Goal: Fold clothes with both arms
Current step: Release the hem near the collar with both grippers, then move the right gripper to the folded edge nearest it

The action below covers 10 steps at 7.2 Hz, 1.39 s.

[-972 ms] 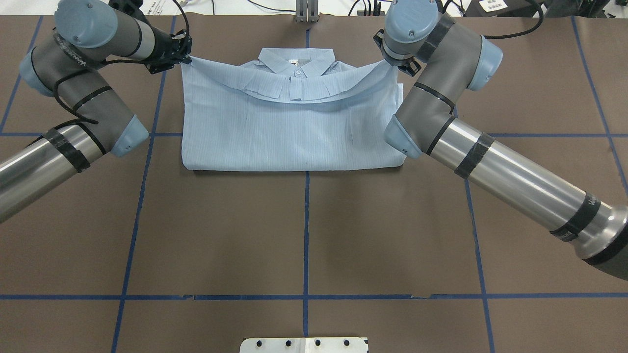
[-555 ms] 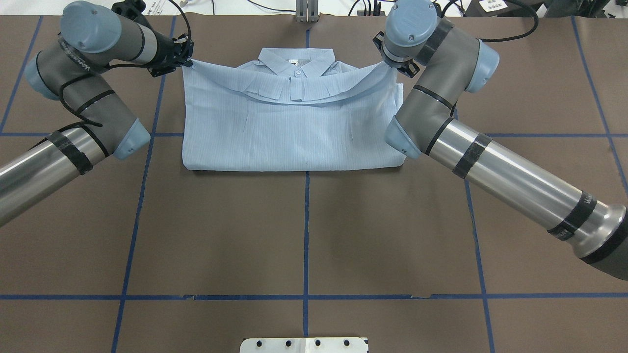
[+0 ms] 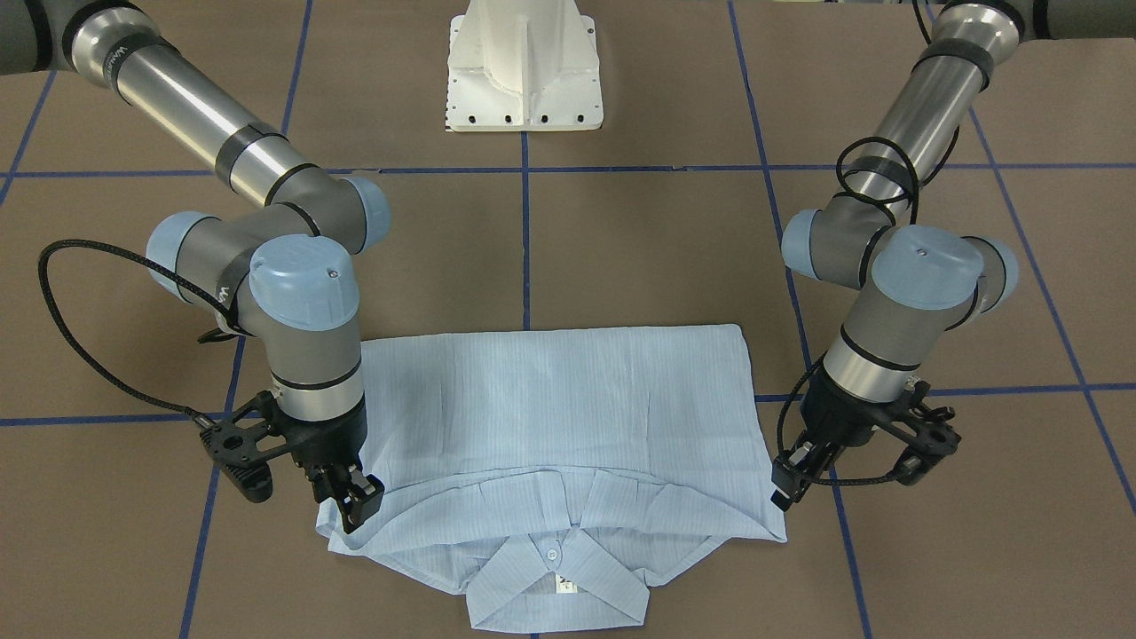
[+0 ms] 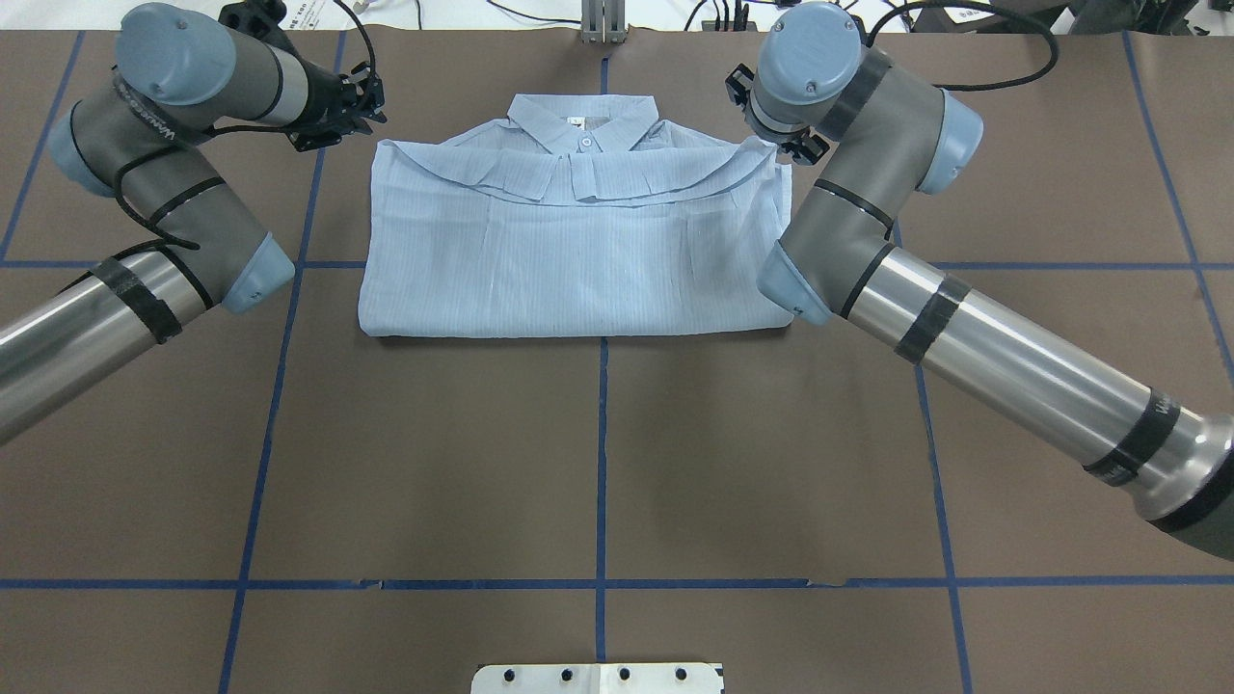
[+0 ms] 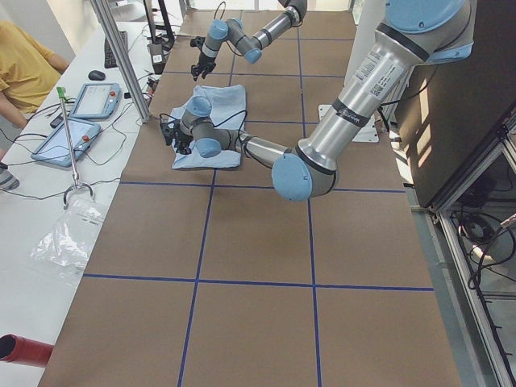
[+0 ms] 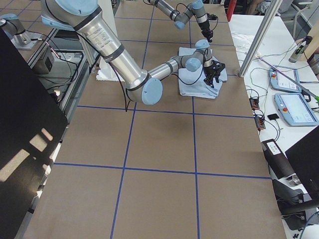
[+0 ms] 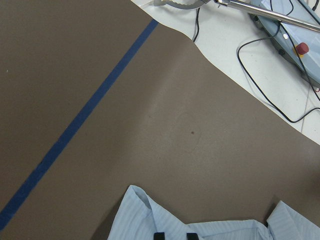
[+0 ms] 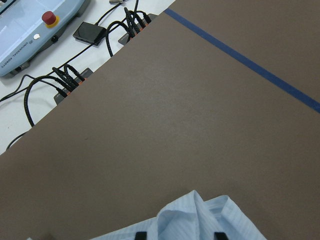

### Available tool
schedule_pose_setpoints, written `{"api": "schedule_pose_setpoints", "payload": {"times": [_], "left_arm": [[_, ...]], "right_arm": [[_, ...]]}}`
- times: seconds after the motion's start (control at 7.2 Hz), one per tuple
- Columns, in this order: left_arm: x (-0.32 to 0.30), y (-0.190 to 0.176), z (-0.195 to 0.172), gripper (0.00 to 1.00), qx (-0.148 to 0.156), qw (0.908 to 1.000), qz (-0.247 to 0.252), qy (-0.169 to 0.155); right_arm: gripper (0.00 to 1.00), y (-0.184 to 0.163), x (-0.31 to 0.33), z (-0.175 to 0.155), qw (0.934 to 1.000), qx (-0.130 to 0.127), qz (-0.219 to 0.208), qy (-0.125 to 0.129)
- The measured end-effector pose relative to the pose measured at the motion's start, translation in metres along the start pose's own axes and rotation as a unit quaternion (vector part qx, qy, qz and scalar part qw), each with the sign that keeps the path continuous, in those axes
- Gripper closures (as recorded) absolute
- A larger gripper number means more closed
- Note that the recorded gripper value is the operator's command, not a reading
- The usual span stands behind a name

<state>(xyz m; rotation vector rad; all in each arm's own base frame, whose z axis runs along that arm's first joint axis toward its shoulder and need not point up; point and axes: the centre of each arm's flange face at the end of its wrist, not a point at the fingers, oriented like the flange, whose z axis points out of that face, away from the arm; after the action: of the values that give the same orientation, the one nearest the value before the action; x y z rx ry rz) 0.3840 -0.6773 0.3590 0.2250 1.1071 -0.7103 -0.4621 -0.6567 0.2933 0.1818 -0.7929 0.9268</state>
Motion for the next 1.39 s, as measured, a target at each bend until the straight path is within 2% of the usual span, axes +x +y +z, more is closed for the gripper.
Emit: {"api": "schedule_pose_setpoints", "payload": {"times": [0.42, 0.83, 0.97, 1.11, 1.25, 1.39], "left_arm": [[0.004, 0.001, -0.007, 0.70, -0.002, 1.0000, 0.001, 0.009], [0.004, 0.001, -0.014, 0.70, -0.001, 0.9999, 0.002, 0.012], [0.003, 0.001, -0.015, 0.70, 0.000, 0.9999, 0.003, 0.012], [0.002, 0.002, -0.017, 0.70, 0.000, 0.9999, 0.004, 0.013], [0.003, 0.003, -0.019, 0.70, 0.000, 0.9999, 0.005, 0.015], [0.005, 0.003, -0.023, 0.71, 0.001, 0.9998, 0.006, 0.018]], "right_arm": [[0.00, 0.046, 0.087, -0.025, 0.9986, -0.035, -0.034, -0.019], [0.00, 0.082, 0.145, -0.026, 0.9967, -0.055, -0.060, -0.005], [0.05, 0.087, 0.149, -0.023, 0.9963, -0.057, -0.065, -0.002], [0.22, 0.091, 0.148, -0.023, 0.9961, -0.058, -0.066, -0.001], [0.69, 0.094, 0.149, -0.022, 0.9961, -0.059, -0.066, -0.001], [1.00, 0.096, 0.152, -0.020, 0.9959, -0.060, -0.067, 0.002]]}}
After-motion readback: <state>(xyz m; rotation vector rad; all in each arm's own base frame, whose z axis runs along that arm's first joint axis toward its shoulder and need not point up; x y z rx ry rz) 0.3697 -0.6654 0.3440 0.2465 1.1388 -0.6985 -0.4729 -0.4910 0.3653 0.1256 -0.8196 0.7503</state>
